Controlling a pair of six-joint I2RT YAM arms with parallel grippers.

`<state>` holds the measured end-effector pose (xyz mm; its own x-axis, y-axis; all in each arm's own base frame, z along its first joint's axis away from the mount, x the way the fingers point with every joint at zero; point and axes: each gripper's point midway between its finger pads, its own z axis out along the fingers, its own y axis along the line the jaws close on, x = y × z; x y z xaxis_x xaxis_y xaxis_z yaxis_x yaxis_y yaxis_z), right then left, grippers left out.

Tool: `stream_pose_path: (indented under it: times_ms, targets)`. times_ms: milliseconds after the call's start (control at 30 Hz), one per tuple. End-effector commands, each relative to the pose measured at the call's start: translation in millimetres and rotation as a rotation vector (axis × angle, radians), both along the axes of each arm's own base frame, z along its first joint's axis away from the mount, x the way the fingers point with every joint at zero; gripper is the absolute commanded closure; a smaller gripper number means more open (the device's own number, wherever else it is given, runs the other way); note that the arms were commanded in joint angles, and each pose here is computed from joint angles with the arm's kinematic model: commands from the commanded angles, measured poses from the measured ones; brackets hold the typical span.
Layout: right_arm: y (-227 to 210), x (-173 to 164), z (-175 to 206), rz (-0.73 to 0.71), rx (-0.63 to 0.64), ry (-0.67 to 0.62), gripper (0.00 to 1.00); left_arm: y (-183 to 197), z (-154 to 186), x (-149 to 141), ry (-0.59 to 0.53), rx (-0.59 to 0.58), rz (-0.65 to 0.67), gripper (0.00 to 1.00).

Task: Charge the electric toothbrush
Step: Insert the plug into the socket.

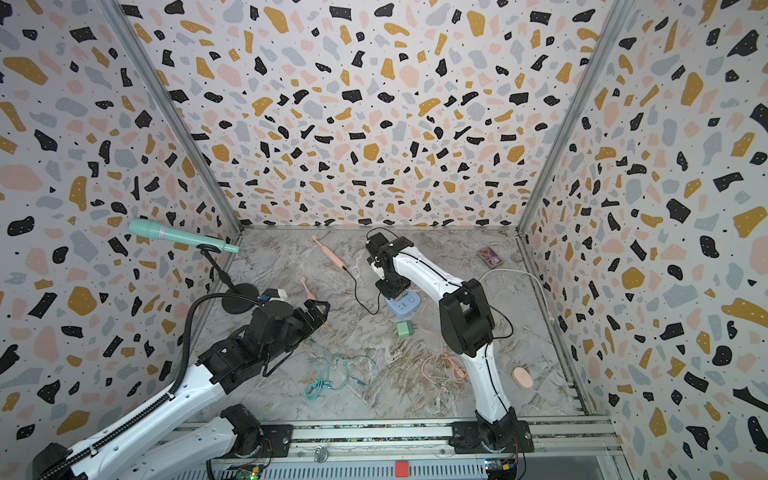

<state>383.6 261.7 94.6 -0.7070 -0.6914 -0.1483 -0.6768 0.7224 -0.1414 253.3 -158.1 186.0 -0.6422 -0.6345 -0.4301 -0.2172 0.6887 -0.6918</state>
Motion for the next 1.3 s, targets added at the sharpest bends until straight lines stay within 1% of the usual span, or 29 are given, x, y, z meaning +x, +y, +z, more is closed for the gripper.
stream_pose_path:
  times_ms: [0,167,267,433,567,667,767,900,1033,1167,1267]
  targets:
    - [-4.6,5.0,-30.7,-0.035,-0.007,0.058,1.0,-5.4,10.5,1.6,-0.023,-0.023,-0.028,0.0]
    - [-10.5,10.9,-31.0,-0.061,0.01,0.066,1.0,-6.0,8.0,-0.2,-0.011,-0.022,-0.036,0.0]
    - [-13.9,12.7,-36.1,-0.066,-0.006,0.067,1.0,-8.5,7.5,-1.3,-0.001,-0.023,-0.05,0.0]
    - [-7.5,21.1,-34.8,-0.075,-0.001,0.049,1.0,-8.5,7.0,-2.4,0.008,-0.013,-0.057,0.0]
    - [-3.0,19.7,-38.9,-0.064,-0.01,0.055,1.0,-9.6,3.7,-3.2,0.019,-0.012,-0.063,0.0]
    - [-6.5,26.4,-34.2,-0.077,-0.034,0.013,1.0,-10.6,4.0,-3.1,0.021,-0.013,-0.066,0.0]
    - [3.2,25.1,-28.5,-0.068,0.021,0.026,1.0,-10.7,4.5,-2.3,0.019,-0.01,-0.067,0.0]
    - [12.4,9.6,-29.7,-0.044,0.079,0.091,1.0,-13.2,4.7,-2.6,0.024,-0.008,-0.081,0.0]
    - [16.7,-6.0,-15.6,-0.028,0.136,0.112,1.0,-11.6,3.3,-5.6,0.026,-0.006,-0.085,0.0]
    - [14.8,-23.3,-4.7,-0.014,0.14,0.109,1.0,-12.9,2.5,-9.0,0.034,-0.014,-0.098,0.0]
    - [10.8,-37.4,-6.9,-0.006,0.135,0.123,1.0,-12.6,2.6,-11.3,0.037,-0.023,-0.102,0.0]
